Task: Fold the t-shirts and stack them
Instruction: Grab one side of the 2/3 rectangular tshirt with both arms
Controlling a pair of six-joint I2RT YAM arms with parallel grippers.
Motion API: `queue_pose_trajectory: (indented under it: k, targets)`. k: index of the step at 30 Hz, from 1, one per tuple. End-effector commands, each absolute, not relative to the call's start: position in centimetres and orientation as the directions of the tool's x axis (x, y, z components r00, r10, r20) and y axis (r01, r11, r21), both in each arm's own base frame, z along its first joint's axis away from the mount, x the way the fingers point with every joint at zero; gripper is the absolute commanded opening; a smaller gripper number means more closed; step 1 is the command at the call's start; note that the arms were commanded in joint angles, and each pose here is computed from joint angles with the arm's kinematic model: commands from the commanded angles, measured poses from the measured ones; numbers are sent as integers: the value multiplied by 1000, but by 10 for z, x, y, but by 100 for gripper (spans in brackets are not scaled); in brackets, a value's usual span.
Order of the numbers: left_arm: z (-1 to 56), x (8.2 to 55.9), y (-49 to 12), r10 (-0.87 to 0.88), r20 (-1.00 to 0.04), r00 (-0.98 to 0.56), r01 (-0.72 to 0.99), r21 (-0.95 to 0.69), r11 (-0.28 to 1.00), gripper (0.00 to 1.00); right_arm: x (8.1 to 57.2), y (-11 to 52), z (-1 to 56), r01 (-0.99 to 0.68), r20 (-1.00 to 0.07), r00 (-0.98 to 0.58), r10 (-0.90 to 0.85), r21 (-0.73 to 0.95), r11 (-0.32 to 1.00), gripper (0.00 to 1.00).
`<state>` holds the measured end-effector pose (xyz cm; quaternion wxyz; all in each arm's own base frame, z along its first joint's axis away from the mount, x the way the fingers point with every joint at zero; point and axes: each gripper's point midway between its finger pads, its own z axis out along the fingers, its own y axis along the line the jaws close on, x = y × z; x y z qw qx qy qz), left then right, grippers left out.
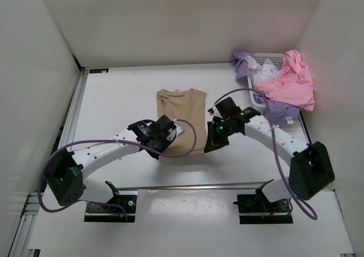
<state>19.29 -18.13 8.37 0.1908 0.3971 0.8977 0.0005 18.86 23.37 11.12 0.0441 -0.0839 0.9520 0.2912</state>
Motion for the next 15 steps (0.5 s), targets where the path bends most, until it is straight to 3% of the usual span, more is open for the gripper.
queue_pose_trajectory:
  k: [1, 3, 9, 15]
  targets:
    - [116, 158, -140, 749, -167, -642, 731, 164, 663, 10, 143, 216, 120, -205, -77, -978, -193, 493, 845, 0]
    - [123, 149, -129, 755, -100, -648, 738, 166, 654, 10, 130, 217, 129, -190, -60, -981, -186, 506, 842, 0]
    - [164, 162, -147, 744, -200, -638, 730, 153, 667, 10, 122, 220, 177, -201, -112, -980, -166, 550, 811, 0]
    - [178, 200, -152, 658, -283, -698, 646, 149, 749, 10, 151, 224, 195, -175, -142, -983, -115, 558, 811, 0]
